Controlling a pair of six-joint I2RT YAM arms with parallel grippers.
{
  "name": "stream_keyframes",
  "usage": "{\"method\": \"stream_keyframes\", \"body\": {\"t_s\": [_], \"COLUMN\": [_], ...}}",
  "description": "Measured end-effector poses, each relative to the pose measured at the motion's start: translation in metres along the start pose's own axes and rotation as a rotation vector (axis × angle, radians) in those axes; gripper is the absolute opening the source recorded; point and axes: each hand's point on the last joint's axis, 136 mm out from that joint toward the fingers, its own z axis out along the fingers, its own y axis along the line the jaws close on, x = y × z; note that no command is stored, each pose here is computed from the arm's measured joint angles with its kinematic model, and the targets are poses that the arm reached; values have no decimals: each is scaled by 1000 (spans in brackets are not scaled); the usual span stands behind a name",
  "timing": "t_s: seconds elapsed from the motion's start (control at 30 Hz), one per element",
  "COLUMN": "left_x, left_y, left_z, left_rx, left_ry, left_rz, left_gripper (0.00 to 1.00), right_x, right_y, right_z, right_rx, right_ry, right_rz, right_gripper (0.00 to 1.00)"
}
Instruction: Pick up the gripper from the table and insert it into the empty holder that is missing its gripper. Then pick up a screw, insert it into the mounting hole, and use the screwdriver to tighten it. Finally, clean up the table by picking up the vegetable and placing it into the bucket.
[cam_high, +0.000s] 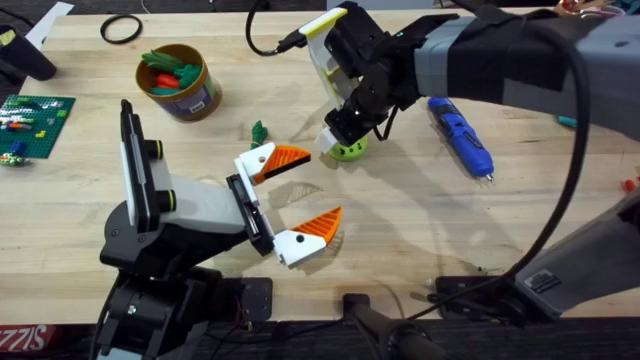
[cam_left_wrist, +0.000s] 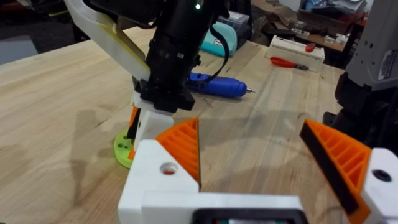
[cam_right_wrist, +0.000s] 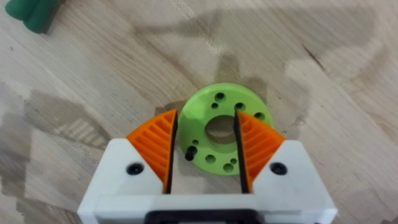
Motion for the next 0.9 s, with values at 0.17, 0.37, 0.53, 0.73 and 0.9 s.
{"method": "stream_keyframes", "body": {"t_s": [0.17, 0.37, 0.53, 0.73, 0.9], "left_x": [-1, -1, -1, -1, -1], "left_y": [0, 0, 0, 0, 0], "left_z": [0, 0, 0, 0, 0], "left_rx": [0, 0, 0, 0, 0], "left_ry": [-3, -3, -3, -3, -3], "left_rz": [1, 1, 1, 1, 1], "left_gripper": [986, 986, 986, 986, 986], "right_x": [2, 3, 8, 18, 16], "right_y": [0, 0, 0, 1, 2], "right_z": [0, 0, 0, -1, 0], "right_rx": [-1, -1, -2, -5, -8], "right_ry": [8, 11, 32, 72, 65], "right_rz": [0, 1, 3, 8, 7], "right_gripper": [512, 512, 512, 512, 512]}}
